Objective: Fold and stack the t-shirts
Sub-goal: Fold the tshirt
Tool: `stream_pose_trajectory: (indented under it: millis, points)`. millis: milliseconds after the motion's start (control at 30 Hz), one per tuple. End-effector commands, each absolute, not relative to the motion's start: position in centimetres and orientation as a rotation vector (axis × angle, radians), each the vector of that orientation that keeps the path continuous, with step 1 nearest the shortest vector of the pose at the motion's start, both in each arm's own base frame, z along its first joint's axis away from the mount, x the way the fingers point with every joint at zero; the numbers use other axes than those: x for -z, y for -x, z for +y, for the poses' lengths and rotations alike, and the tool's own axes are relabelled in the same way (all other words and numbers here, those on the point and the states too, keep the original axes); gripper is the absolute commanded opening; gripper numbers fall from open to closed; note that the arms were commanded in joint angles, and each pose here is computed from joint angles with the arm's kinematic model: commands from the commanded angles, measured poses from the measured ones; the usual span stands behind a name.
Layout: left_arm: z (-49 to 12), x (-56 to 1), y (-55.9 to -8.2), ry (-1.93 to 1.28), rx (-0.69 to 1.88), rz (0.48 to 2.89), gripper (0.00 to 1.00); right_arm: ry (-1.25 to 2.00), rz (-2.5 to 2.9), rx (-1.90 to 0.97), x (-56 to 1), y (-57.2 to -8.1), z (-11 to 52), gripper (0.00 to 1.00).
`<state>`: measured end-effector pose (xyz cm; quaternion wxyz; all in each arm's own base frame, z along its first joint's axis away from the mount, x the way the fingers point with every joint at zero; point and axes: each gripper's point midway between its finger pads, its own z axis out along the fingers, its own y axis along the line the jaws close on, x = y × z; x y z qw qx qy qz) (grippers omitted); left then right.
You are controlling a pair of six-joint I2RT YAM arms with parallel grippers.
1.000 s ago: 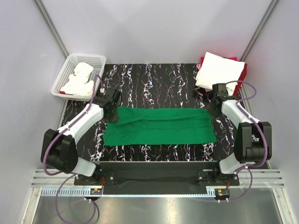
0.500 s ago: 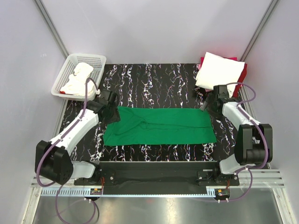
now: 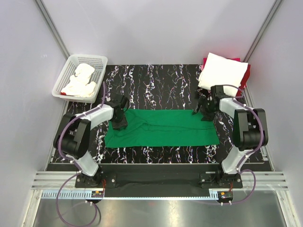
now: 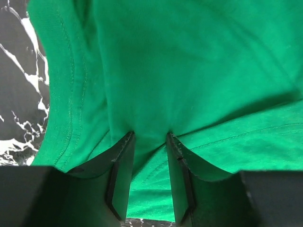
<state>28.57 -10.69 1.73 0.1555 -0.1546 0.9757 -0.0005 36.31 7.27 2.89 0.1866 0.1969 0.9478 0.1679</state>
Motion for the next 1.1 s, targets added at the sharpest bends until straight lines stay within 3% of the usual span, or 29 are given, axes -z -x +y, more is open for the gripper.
stream_pose_trajectory:
  millis: [0, 133, 267, 433, 467, 500, 567, 600, 667, 700, 733, 767, 800, 867, 900, 1067]
  points:
    - [-11.7, -2.0, -31.2, 0.448, 0.033, 2.750, 0.38, -0.475, 2.704, -0.696, -3.0, -35.5, 10.9, 0.73]
    - [-11.8, -1.2, -32.9, 0.436, -0.010, 2.772, 0.38, -0.501, 2.734, -0.854, -2.7, -32.9, 13.4, 0.67]
    - [-12.0, -1.5, -35.9, 0.424, -0.042, 2.781, 0.38, -0.493, 2.749, -0.900, -3.6, -29.4, 15.2, 0.70]
    - [-13.7, -3.2, -43.6, 0.396, -0.046, 2.730, 0.39, -0.546, 2.763, -0.866, -4.4, -22.7, 18.7, 0.73]
    - [-14.1, -3.4, -44.5, 0.383, -0.045, 2.740, 0.39, -0.441, 2.789, -0.929, -4.9, -20.1, 21.7, 0.72]
    - [-15.3, -3.7, -47.7, 0.374, -0.009, 2.702, 0.39, -0.542, 2.809, -0.980, -4.8, -17.9, 23.2, 0.73]
    - [-17.3, -4.0, -50.2, 0.295, 0.076, 2.700, 0.41, -0.410, 2.781, -1.122, -6.9, -15.5, 27.3, 0.74]
    - [-19.7, -4.9, -53.6, 0.189, 0.165, 2.643, 0.42, -0.228, 2.806, -1.216, -9.0, -12.5, 30.8, 0.74]
    - [-25.3, -10.0, -55.8, 0.010, 0.447, 2.529, 0.47, 0.051, 2.754, -1.363, -14.0, -11.0, 35.3, 0.77]
    - [-27.2, -10.7, -55.5, -0.099, 0.524, 2.504, 0.49, 0.301, 2.797, -1.373, -14.9, -7.8, 36.0, 0.78]
    - [-28.7, -13.1, -56.2, -0.162, 0.565, 2.405, 0.56, 0.397, 2.814, -1.338, -15.4, -7.4, 36.6, 0.80]
    - [-29.9, -15.3, -54.1, -0.234, 0.582, 2.377, 0.61, 0.485, 2.733, -1.362, -18.9, -7.9, 37.8, 0.82]
    - [-30.4, -16.6, -53.4, -0.297, 0.587, 2.326, 0.66, 0.547, 2.739, -1.236, -18.6, -8.4, 36.6, 0.85]
    - [-30.7, -17.7, -51.9, -0.339, 0.603, 2.267, 0.79, 0.552, 2.643, -1.152, -20.8, -10.3, 36.1, 0.92]
    - [-30.0, -21.4, -51.1, -0.330, 0.600, 2.207, 0.84, 0.538, 2.637, -1.044, -20.5, -11.4, 34.9, 0.94]
    - [-20.7, -21.6, -48.9, 0.001, 0.318, 2.376, 0.82, 0.220, 2.584, -0.816, -20.1, -20.0, 28.9, 0.93]
